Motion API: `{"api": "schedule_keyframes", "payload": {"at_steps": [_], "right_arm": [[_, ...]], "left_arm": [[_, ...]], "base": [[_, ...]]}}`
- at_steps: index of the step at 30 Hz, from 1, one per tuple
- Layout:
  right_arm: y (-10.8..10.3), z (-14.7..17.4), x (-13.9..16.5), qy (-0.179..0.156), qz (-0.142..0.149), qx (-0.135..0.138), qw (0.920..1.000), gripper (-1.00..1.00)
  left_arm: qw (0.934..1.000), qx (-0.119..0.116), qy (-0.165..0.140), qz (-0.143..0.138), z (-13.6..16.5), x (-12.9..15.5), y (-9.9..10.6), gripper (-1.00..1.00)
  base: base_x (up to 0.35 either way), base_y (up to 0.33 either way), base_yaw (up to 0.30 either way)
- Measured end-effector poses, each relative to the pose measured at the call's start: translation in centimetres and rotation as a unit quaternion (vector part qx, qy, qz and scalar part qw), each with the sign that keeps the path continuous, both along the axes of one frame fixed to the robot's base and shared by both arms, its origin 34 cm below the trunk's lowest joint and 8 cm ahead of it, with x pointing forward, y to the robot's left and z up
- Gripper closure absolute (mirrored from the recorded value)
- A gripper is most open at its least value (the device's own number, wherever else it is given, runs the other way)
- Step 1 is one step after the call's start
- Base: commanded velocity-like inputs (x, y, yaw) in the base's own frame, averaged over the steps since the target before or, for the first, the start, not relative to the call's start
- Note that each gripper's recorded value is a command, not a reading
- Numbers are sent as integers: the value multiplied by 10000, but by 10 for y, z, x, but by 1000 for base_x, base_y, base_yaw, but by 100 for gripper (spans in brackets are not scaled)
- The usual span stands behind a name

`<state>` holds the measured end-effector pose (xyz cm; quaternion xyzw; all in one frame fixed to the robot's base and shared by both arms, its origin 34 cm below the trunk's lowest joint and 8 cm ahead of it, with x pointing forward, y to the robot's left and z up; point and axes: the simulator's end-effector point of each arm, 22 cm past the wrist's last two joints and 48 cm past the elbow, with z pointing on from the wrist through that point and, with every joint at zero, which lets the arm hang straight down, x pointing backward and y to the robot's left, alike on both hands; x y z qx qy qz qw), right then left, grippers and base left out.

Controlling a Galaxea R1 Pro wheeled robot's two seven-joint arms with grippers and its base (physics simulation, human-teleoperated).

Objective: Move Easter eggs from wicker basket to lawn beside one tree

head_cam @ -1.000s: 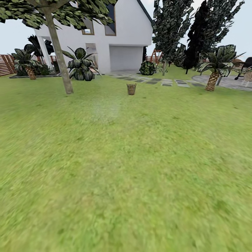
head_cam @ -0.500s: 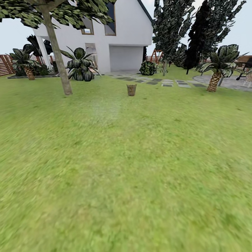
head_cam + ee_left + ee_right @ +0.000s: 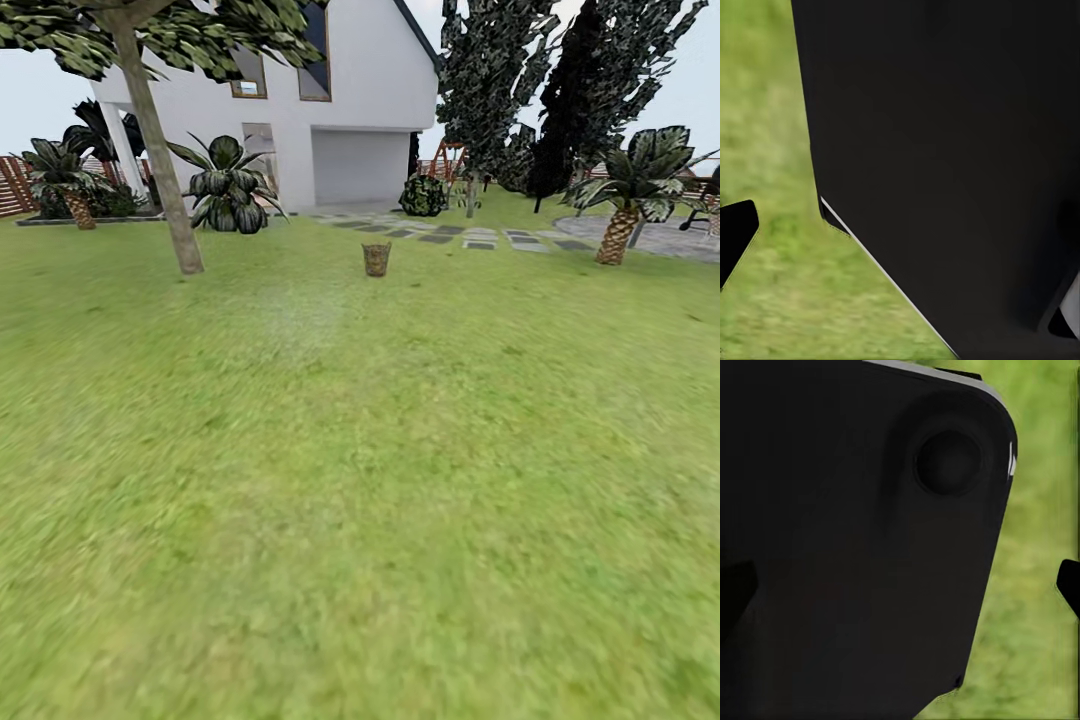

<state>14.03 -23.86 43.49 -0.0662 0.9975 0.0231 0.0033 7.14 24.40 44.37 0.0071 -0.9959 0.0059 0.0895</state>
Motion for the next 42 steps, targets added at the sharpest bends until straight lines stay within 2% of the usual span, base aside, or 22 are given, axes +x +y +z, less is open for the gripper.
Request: {"api": "schedule_keyframes", "payload": {"at_steps": [42], "right_arm": [[2, 0, -3, 30, 27, 12, 10000, -100]], "left_arm": [[10000, 0, 5, 0, 0, 0, 0, -100]], "base": [[339, 0, 0]]}}
